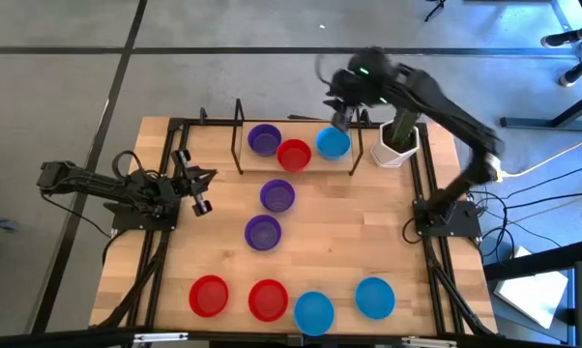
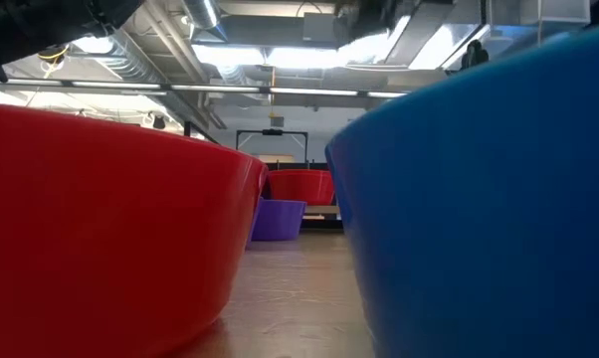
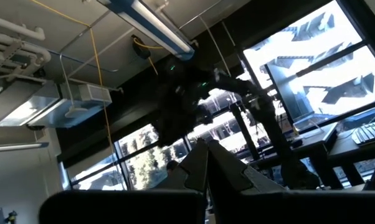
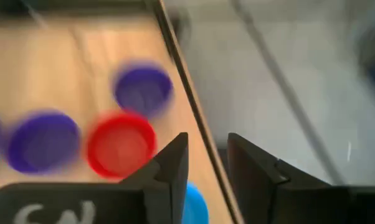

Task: Pick & Place Mini bowls
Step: Stack the violet bowl on top of the violet bowl on the shelf

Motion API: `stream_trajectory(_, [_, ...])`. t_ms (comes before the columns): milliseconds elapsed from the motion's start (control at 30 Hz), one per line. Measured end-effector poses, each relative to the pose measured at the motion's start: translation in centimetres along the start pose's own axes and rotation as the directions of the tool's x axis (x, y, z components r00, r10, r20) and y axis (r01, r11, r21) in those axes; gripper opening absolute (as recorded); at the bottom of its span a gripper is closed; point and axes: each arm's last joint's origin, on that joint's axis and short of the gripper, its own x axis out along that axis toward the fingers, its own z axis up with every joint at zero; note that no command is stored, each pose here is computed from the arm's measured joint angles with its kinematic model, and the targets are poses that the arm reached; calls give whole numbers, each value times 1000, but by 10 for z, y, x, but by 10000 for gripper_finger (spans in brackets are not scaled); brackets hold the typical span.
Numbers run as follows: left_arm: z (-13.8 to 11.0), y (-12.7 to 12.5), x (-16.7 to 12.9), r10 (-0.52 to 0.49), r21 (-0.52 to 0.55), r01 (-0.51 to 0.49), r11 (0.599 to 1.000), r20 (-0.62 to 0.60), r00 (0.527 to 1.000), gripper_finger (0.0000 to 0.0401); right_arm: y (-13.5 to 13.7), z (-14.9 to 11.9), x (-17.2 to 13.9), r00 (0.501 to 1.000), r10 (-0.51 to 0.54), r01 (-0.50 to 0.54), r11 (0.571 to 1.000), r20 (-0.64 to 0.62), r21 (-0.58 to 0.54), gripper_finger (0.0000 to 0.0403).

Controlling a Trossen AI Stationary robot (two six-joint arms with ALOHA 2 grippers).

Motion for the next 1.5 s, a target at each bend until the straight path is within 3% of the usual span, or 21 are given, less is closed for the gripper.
stream_trajectory(100, [0,0,0,11,0,-11,1000,-9,1000,3,25,1,-49,972,17,-6,999,234,-48,91])
stream_trajectory(200, [0,0,0,11,0,-11,1000,-10,1000,6,46,-17,-90,894,36,-8,998,446,-66,70])
stream_trajectory(400, [-1,0,0,10,4,-10,1000,-11,1000,2,72,-91,-121,790,96,-44,994,606,-100,27])
stream_trajectory(567, [-1,0,0,10,3,-10,1000,-11,1000,5,91,-155,-109,709,178,-104,983,683,-149,5])
stream_trajectory(767, [-1,0,0,10,3,-10,1000,-11,1000,2,108,-209,-84,622,168,-126,985,765,-114,15])
stream_trajectory(967, [-1,0,0,10,4,-10,1000,-12,1000,5,123,-247,-52,645,172,-134,985,745,-111,4])
stream_trajectory(1133, [-1,0,0,5,28,-5,1000,-19,1000,3,126,-254,-46,609,168,-127,985,775,-114,18])
stream_trajectory(1233, [-2,-1,0,0,33,1,999,-27,1000,6,129,-255,-45,590,243,-177,969,770,-170,22])
stream_trajectory(1400, [-2,-1,0,0,27,0,1000,-27,1000,7,133,-255,-47,514,408,-275,912,754,-306,5])
stream_trajectory(1500, [-2,-1,0,0,27,0,1000,-27,1000,4,134,-256,-47,509,421,-278,906,751,-319,9])
